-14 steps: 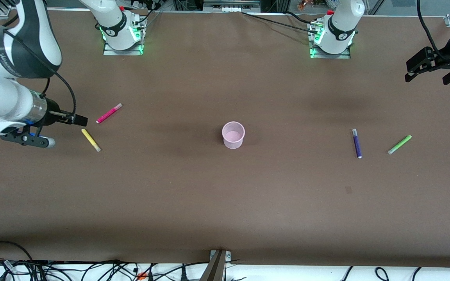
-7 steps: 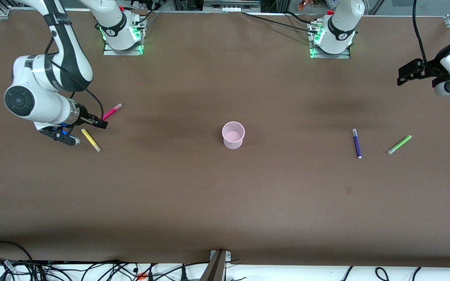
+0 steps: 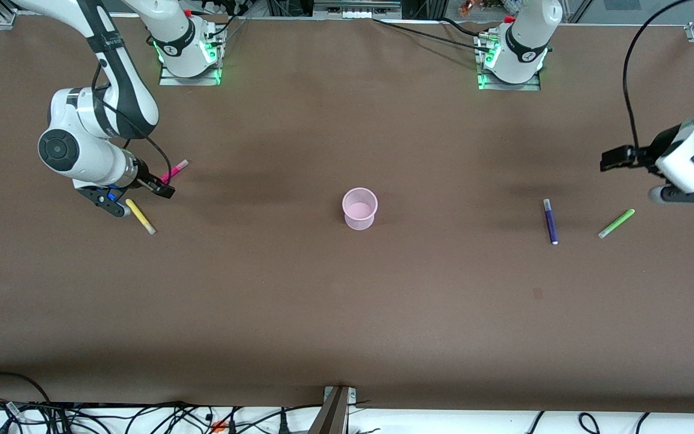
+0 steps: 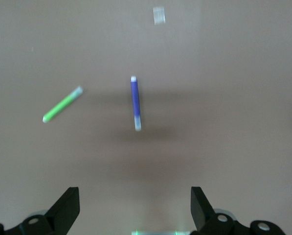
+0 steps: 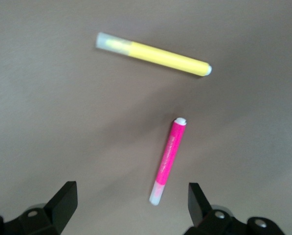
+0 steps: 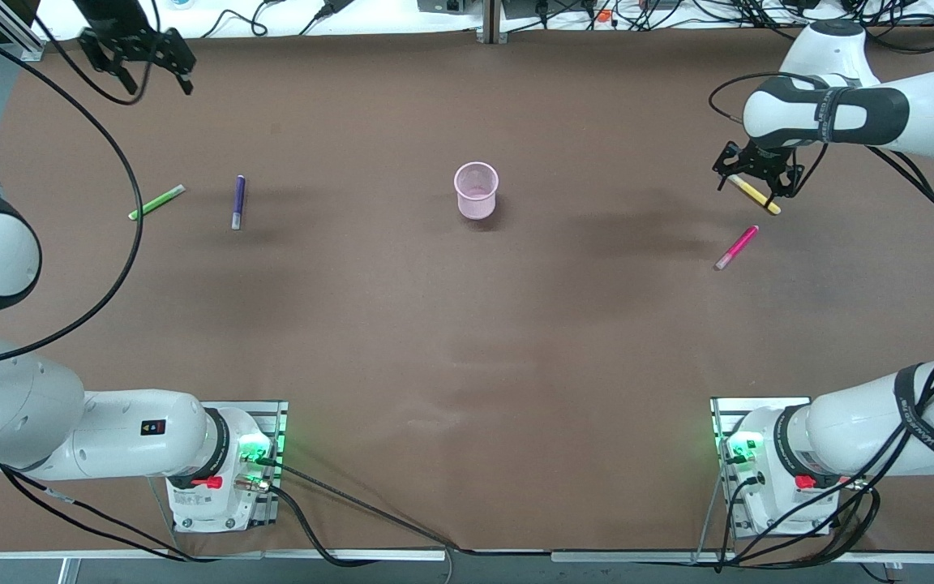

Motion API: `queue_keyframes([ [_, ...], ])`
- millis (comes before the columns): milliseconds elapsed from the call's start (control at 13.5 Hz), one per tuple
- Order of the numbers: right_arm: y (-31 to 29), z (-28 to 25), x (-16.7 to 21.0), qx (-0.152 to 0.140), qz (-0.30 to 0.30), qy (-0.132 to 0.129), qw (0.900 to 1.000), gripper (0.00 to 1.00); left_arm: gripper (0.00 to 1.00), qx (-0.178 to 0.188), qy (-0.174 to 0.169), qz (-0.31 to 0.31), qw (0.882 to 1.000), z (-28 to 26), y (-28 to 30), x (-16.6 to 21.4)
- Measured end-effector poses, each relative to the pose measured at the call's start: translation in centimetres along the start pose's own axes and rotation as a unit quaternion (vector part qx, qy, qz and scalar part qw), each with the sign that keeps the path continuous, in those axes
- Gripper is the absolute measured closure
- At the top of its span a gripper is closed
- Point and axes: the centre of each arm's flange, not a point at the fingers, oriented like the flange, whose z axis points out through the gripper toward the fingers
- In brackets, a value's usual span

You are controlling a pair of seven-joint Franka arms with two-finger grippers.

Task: Organize pens into pink holder with both arms
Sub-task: 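Lower the right gripper onto the pink marker while the left gripper descends, then close the right gripper on the pink marker, the left on purple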

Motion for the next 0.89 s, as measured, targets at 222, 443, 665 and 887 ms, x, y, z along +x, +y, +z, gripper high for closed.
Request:
queue_keyframes([
  [222, 1.7, 1.8, 0.5, 0.016, 0.026, 0.018, 0.999, 0.0, 0.0, 0.012, 0.029, 0.005, 0.999, 4.6, -0.2, 1.4],
  [443, 2.5, 4.2, -0.3, 0.028, 0.045, 0.032, 0.998, 0.0, 0.0, 0.016, 0.082, 0.022, 0.996, 10.5, 0.0, 2.2],
  [665, 2.8, 5.7, -1.0, 0.029, 0.049, 0.031, 0.998, 0.01, 0.0, 0.017, 0.112, 0.047, 0.992, 17.3, -0.6, 3.1],
  [887, 2.8, 6.8, -1.0, 0.027, 0.05, 0.029, 0.998, 0.11, 0.0, 0.012, 0.09, 0.046, 0.995, 23.7, -3.0, 4.2],
])
